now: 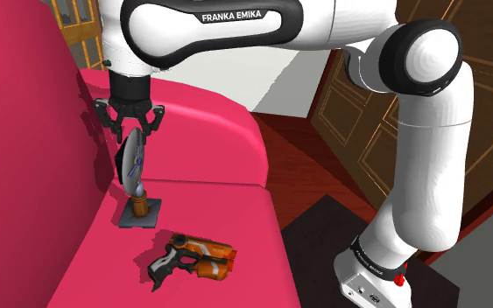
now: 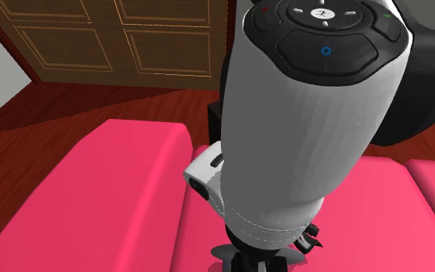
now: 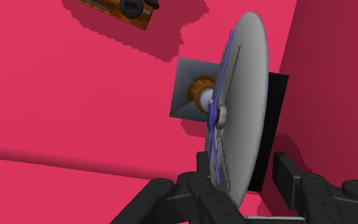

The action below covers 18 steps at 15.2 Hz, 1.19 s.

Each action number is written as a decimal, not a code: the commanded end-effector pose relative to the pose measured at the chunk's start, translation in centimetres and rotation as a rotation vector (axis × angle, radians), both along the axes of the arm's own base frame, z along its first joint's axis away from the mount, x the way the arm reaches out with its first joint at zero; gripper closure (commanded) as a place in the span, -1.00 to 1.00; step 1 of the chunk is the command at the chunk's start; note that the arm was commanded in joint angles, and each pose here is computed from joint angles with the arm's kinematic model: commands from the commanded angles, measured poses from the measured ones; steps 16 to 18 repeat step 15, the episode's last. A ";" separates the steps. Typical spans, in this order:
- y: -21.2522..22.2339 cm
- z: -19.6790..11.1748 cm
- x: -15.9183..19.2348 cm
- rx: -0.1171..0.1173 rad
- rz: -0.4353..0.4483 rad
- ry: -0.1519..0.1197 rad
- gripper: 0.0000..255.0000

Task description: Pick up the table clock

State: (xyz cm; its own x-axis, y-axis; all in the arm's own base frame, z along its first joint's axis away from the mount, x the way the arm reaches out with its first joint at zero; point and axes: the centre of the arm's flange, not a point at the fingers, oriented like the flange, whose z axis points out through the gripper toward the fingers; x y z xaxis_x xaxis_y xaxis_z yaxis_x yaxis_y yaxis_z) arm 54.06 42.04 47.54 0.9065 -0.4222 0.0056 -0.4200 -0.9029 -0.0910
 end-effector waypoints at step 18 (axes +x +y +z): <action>0.1 7.4 0.0 0.000 0.000 0.000 1.00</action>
